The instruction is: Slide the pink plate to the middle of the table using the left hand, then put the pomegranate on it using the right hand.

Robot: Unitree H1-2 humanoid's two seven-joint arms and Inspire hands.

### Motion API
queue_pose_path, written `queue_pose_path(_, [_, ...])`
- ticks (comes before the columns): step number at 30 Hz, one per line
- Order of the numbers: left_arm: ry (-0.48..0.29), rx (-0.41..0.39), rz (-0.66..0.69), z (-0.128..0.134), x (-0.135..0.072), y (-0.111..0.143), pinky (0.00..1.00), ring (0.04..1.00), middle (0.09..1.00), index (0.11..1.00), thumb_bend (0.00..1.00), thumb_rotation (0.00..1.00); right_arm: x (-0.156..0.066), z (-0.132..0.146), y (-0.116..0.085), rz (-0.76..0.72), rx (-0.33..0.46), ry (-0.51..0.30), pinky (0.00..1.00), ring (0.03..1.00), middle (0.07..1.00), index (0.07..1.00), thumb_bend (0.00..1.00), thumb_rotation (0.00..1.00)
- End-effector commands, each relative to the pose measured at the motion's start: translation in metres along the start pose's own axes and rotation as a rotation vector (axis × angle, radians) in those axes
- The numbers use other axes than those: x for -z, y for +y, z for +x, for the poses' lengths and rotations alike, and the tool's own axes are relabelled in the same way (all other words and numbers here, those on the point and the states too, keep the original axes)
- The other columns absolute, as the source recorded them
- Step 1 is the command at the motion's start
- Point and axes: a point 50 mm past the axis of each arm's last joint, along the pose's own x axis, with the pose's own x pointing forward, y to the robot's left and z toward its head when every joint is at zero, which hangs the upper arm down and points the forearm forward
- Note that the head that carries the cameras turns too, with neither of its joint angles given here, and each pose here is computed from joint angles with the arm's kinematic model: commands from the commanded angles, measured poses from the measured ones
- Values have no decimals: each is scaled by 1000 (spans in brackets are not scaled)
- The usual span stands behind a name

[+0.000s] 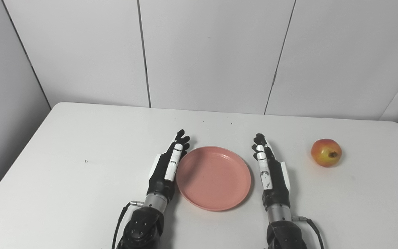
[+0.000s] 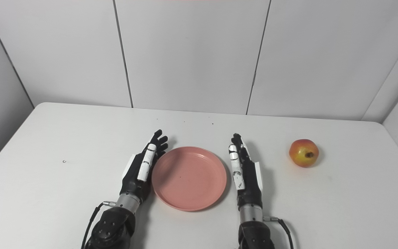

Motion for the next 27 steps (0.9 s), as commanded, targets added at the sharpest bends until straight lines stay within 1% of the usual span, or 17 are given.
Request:
queue_pose_path(1, [-23,47,-27,1,-5,-11,963,950,944,941,432,1000,1,-2,3,3,6,6,923,908,917,913,607,991])
queue_pose_path(6, [-18,44,-20,1,-4,-10,957,946,940,939,420,1000,-1,-2,3,0,21,0,934,906,919,912,613,989])
queue_pose_path(9, [-14,45,-20,1,-4,-10,955,944,938,936,415,1000,-5,0,1,-4,36,-31,918,908,917,915,613,983])
queue_pose_path(15, [-17,56,-17,2,-3,-11,965,952,943,943,399,1000,-13,-4,-6,-41,61,-63,923,916,923,919,634,987])
queue_pose_path(18, [-18,56,-9,2,-3,-12,963,951,944,943,404,1000,-18,-4,-9,-72,75,-90,932,921,929,925,628,983])
queue_pose_path(20, [-19,55,-11,1,-4,-12,963,950,942,940,398,1000,-22,-4,-13,-96,84,-121,924,922,929,928,604,987])
queue_pose_path(24, [-28,52,-14,2,-4,-11,967,950,943,942,398,1000,-34,-4,-19,-129,96,-164,919,933,934,926,553,958])
queue_pose_path(27, [-31,47,-8,1,-4,-11,957,944,940,942,401,1000,-40,-2,-22,-152,115,-172,909,925,928,924,577,966])
